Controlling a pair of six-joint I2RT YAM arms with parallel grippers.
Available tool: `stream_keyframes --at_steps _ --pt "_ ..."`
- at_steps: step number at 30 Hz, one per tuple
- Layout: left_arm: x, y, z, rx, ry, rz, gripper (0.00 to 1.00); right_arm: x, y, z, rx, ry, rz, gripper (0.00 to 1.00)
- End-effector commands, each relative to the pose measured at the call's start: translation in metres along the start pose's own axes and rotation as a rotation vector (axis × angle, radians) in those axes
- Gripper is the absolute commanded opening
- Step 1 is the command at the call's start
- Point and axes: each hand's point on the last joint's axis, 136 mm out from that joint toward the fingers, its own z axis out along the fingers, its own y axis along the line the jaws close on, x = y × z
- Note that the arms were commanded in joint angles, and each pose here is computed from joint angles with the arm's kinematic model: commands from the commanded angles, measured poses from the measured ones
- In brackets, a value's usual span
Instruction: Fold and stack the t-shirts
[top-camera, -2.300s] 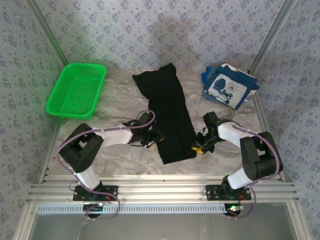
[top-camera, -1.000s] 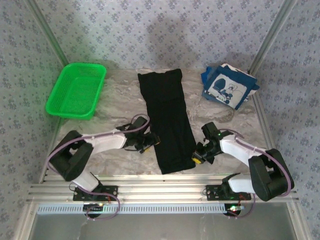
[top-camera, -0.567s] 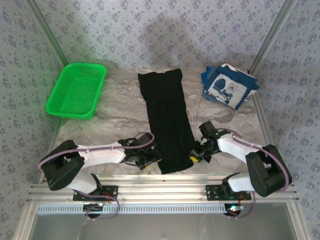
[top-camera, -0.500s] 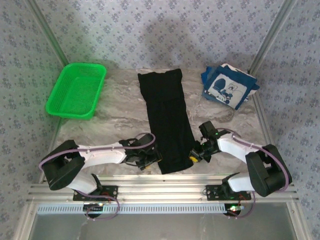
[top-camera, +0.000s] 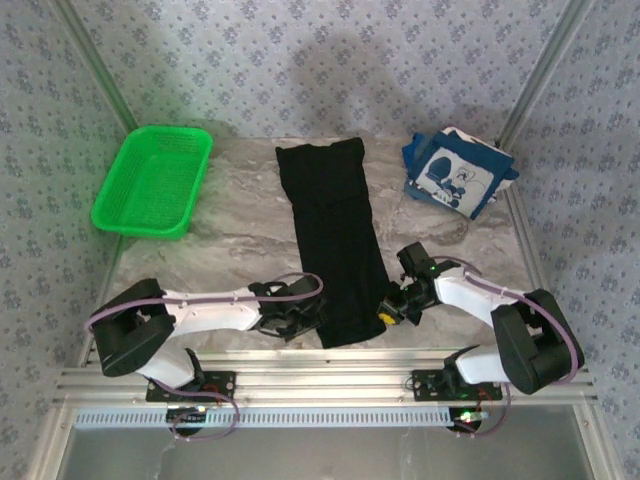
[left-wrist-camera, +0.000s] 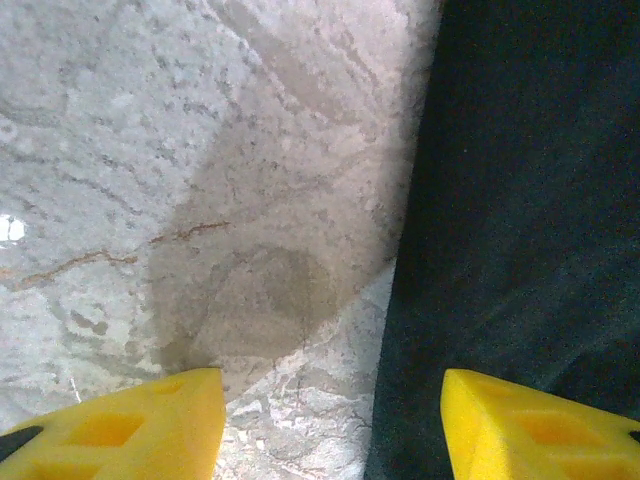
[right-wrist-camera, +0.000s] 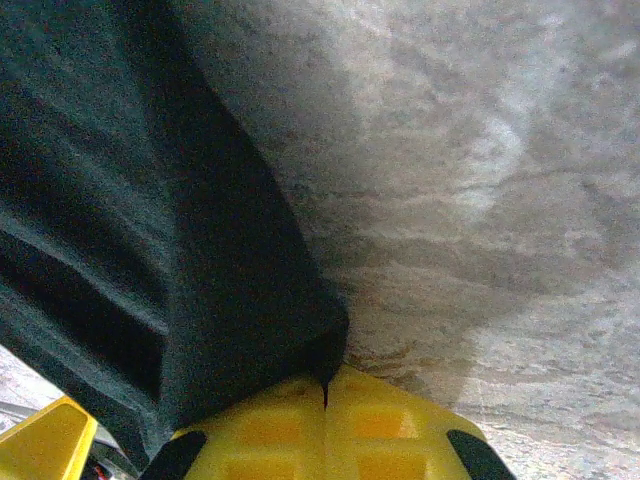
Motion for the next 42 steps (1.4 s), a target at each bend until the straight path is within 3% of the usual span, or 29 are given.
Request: stream_keyframes --at_steps 1,15,33,39,42 --pt "0.052 -0.056 0.005 0.191 0.219 -0.037 0.58 0.006 -0.001 -0.002 0.004 0.017 -0.020 0.00" --pt "0.066 -0.049 -0.008 0.120 0.245 0.025 0.57 0.014 -0.009 -0.001 0.001 0.029 -0.027 0.00" --pt "0.045 -0.017 -0.001 -0.058 0.098 0.058 0.45 0.013 -0.008 -0.003 -0.012 0.012 -0.021 0.00" --pt "0.044 -0.013 0.007 -0.114 0.088 0.077 0.34 0.013 -0.008 -0.004 -0.012 0.008 -0.022 0.00" --pt "0.042 -0.005 0.007 -0.149 0.080 0.088 0.18 0.015 -0.008 -0.005 -0.015 0.013 -0.023 0.00"
